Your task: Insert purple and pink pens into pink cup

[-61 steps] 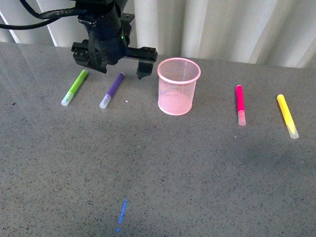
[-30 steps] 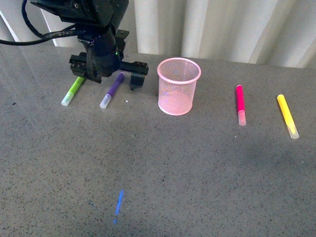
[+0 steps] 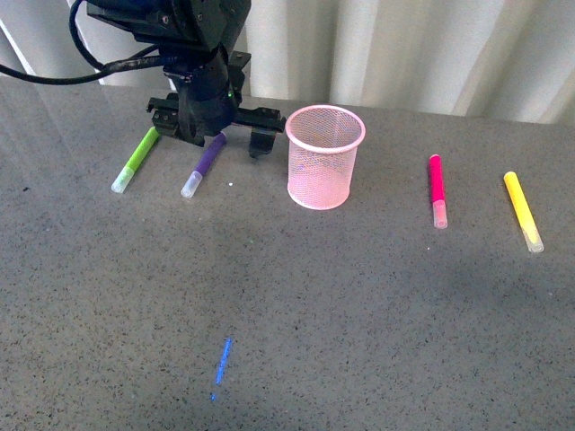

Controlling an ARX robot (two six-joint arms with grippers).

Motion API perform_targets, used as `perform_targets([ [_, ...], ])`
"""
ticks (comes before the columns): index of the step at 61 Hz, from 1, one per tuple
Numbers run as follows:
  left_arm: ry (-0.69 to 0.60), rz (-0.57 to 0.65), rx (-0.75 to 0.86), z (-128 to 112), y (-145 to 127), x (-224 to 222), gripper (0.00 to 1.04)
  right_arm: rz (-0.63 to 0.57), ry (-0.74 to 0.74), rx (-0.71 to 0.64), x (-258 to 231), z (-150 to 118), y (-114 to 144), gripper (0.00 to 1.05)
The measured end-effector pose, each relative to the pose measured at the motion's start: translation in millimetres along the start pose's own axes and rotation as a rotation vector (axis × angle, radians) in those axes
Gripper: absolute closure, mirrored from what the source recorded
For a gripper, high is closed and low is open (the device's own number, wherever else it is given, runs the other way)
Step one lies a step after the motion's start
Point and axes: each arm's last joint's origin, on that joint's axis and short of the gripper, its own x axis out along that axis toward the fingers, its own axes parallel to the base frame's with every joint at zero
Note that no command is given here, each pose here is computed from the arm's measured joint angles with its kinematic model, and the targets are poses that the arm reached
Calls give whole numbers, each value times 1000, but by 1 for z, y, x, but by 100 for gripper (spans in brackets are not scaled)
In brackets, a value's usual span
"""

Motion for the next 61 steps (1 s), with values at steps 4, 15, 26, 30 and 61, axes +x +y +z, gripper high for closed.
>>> perform_targets([
  [4,-2,-4,0,0,-1,0,27,0,0,0,0,0,0,7],
  [15,-12,-6,6,-4,-2,2,62,0,0,0,0,0,0,7],
  [26,-15,10,14,-7,1,1,86,0,0,0,0,0,0,7],
  [30,-17,25,13,-8,3,-1,92,0,0,0,0,0,0,7],
  [61,-90,22,-40,-20,17,-26,92,0,0,0,0,0,0,7],
])
